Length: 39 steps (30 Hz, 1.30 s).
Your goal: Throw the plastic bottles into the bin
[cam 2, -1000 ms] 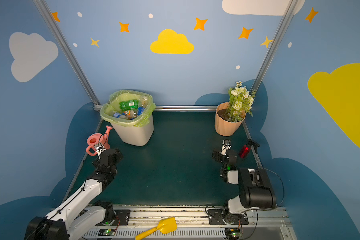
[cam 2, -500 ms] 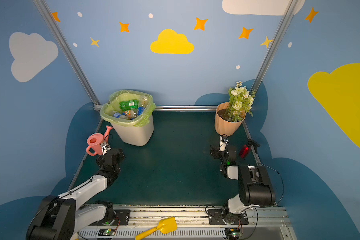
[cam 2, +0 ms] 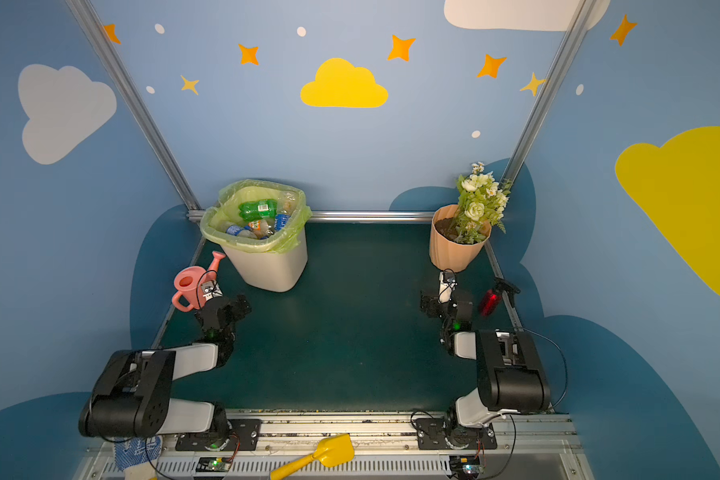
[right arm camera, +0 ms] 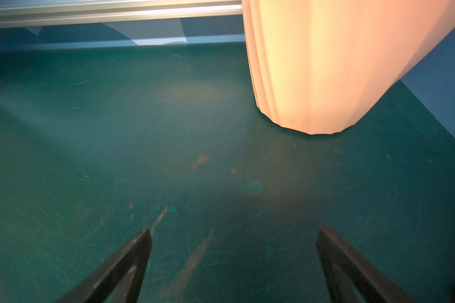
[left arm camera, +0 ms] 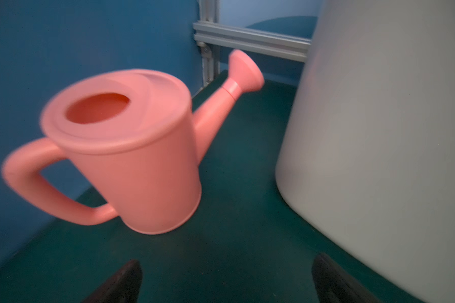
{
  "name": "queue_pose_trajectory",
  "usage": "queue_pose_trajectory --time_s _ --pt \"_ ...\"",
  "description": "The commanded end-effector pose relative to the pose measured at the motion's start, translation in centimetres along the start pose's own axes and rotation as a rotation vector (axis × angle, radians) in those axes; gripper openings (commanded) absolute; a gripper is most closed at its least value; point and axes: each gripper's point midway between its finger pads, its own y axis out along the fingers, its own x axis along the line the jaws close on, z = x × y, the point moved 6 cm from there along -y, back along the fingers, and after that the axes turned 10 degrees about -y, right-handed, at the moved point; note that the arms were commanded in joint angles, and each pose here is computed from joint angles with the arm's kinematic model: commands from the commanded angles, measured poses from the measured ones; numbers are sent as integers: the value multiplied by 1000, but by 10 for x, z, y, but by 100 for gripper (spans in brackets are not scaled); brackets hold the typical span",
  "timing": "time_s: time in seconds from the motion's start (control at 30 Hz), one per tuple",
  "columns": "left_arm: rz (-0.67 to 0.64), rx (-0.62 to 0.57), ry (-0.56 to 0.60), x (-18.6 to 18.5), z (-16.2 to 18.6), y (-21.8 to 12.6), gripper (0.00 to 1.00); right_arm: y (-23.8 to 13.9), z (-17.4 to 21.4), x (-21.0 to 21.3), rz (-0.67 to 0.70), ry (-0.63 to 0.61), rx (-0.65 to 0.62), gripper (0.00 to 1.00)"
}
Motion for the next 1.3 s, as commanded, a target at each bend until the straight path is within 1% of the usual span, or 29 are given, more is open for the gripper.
queue_pose_trajectory --time_s 0.0,0.03,0.1,0.17,0.3,1.27 --pt "114 -1 1 -18 -1 12 100 -1 -7 0 -6 -11 -19 97" --pt "81 10 -1 -19 -4 20 100 -1 -7 0 -6 -11 -18 97" --pt "81 60 33 -21 -4 17 100 -1 -8 0 -5 -11 -20 97" --pt "80 40 16 -20 -5 19 100 -1 -7 0 -5 -11 -19 97" --pt "83 53 35 -21 -4 18 100 -1 -8 0 -5 -13 -21 97" --pt "84 52 34 -22 -4 18 100 -1 -8 0 -2 -15 -20 97"
